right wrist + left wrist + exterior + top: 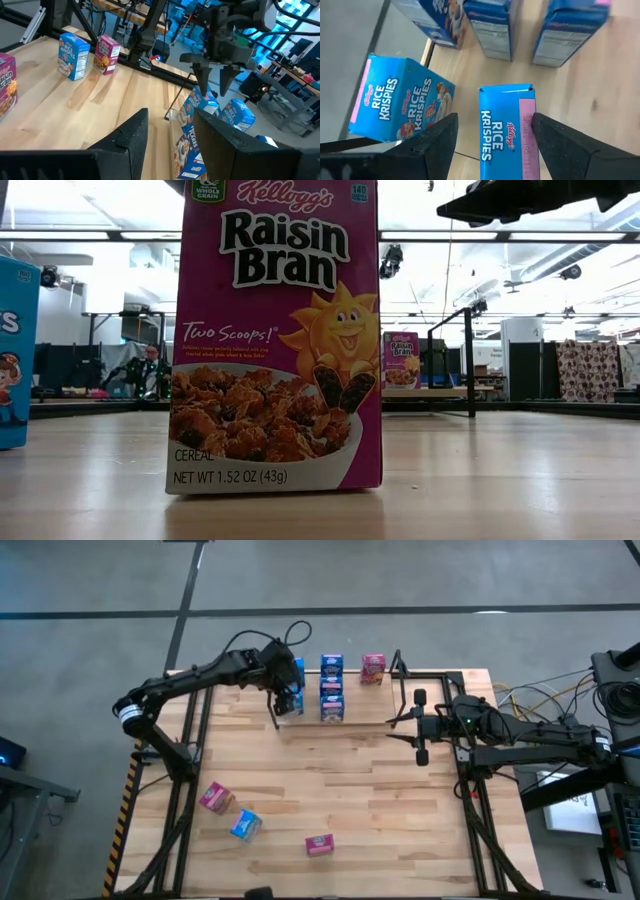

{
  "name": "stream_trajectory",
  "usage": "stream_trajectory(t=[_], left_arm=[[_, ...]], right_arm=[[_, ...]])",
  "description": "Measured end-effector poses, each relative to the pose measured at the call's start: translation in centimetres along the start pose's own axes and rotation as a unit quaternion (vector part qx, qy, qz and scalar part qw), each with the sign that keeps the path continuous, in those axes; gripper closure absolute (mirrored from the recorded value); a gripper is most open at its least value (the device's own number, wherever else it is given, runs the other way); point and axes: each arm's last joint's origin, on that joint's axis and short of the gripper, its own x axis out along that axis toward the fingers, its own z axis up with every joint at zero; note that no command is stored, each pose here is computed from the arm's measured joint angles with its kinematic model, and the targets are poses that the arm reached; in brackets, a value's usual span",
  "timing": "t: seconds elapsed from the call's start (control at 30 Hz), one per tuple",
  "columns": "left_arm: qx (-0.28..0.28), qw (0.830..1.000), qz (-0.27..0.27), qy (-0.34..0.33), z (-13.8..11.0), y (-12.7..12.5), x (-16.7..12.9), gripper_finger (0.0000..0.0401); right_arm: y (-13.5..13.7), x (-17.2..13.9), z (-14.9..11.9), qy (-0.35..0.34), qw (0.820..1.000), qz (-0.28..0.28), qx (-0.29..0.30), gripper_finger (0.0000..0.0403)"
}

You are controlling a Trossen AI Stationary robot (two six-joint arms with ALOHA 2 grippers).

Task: Stack cereal on shelf
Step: Put the right blue cereal box on the shelf aligned with the other blue cereal box

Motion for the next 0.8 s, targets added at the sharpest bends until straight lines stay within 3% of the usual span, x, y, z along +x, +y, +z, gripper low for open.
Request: stream_trajectory(t=[0.27, 0.5, 0.8], left_arm=[[-0.02, 0.999, -0.033, -0.002, 0.8, 0.2, -1.8, 0.0145], [-0.031, 0.999, -0.033, 0.014, -0.1, 0.3, -0.9, 0.0113], [-0.024, 0.999, -0.033, 0.016, -0.7, 0.2, 0.2, 0.0119]], right_arm=[[0.0, 0.0, 0.0, 0.002, 1.0, -0.002, 0.0, 0.0257], [0.0, 0.0, 0.0, 0.003, 1.0, -0.002, 0.0, 0.0257], [0.0, 0.0, 0.0, 0.003, 1.0, -0.002, -0.003, 0.0257]])
